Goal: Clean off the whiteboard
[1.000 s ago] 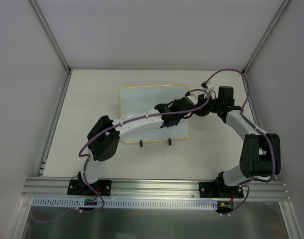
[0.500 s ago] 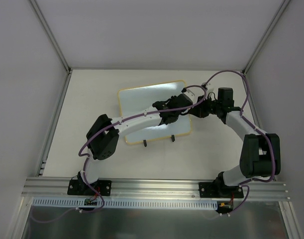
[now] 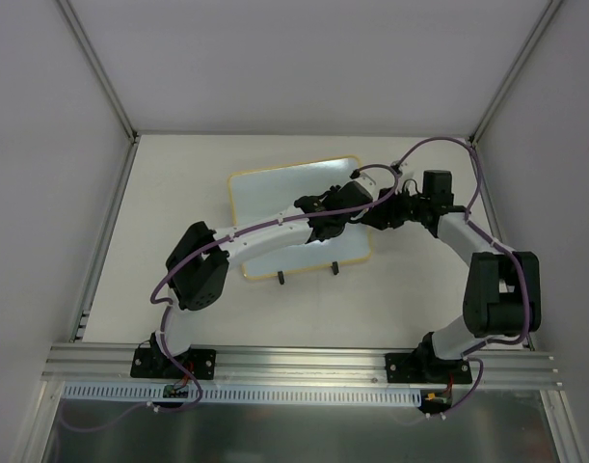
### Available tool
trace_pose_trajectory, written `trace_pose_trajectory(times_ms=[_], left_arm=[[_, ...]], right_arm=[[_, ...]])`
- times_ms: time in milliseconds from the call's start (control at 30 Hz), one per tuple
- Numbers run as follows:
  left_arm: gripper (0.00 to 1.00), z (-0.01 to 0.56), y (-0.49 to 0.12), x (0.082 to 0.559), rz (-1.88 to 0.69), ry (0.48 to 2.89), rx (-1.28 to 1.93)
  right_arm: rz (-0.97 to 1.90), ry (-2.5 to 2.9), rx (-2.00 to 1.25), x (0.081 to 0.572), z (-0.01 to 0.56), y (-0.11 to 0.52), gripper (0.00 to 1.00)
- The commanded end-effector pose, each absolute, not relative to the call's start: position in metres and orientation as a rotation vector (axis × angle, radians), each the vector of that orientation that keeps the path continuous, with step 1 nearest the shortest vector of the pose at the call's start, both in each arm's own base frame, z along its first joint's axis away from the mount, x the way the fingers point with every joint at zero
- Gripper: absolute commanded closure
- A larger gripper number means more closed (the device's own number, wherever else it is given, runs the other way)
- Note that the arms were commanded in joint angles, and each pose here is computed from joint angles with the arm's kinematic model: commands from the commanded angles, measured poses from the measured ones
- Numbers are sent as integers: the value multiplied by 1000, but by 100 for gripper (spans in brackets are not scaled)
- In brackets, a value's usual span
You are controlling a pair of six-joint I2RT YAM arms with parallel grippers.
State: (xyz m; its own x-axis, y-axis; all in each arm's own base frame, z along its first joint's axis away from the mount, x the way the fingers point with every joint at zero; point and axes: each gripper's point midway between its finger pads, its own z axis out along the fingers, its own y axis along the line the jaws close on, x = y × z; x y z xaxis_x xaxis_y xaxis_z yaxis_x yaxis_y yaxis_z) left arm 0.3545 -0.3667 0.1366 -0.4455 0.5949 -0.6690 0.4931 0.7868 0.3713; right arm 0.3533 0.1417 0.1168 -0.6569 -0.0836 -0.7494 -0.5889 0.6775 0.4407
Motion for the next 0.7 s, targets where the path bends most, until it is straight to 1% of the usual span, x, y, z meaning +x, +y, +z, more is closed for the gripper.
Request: trace_pose_trajectory(times_ms=[0,67,233,333,367,433,467,533,567,667], left_arm=[[100,158,-358,350,147,2114,763],[100,158,-358,349,148,2115,764],[100,159,-359,347,147,2111,765],[100,157,-359,346,150,2112,772],[100,157,-360,346,149,2113,771],[100,157,-360,346,152,2110,777],[100,157,-362,347,150,2108,780],[100,155,-364,349,156,2105,790],[100,157,-367,350,148,2103,791],[100,158,-372,354,144,2093,795]], right_arm=[[989,2099,-569,363,132,153,49],[1008,2109,-570,364,126,154,47],[1059,2116,-584,363,118,158,46],[1098,2115,-587,360,117,161,50],[1100,2118,-589,357,116,161,54],[1102,2118,-592,355,115,162,60],[1097,2117,-591,354,116,161,67],[1090,2118,-592,351,115,160,76],[1087,2121,-590,351,114,160,83],[1086,2128,-587,349,114,159,91]])
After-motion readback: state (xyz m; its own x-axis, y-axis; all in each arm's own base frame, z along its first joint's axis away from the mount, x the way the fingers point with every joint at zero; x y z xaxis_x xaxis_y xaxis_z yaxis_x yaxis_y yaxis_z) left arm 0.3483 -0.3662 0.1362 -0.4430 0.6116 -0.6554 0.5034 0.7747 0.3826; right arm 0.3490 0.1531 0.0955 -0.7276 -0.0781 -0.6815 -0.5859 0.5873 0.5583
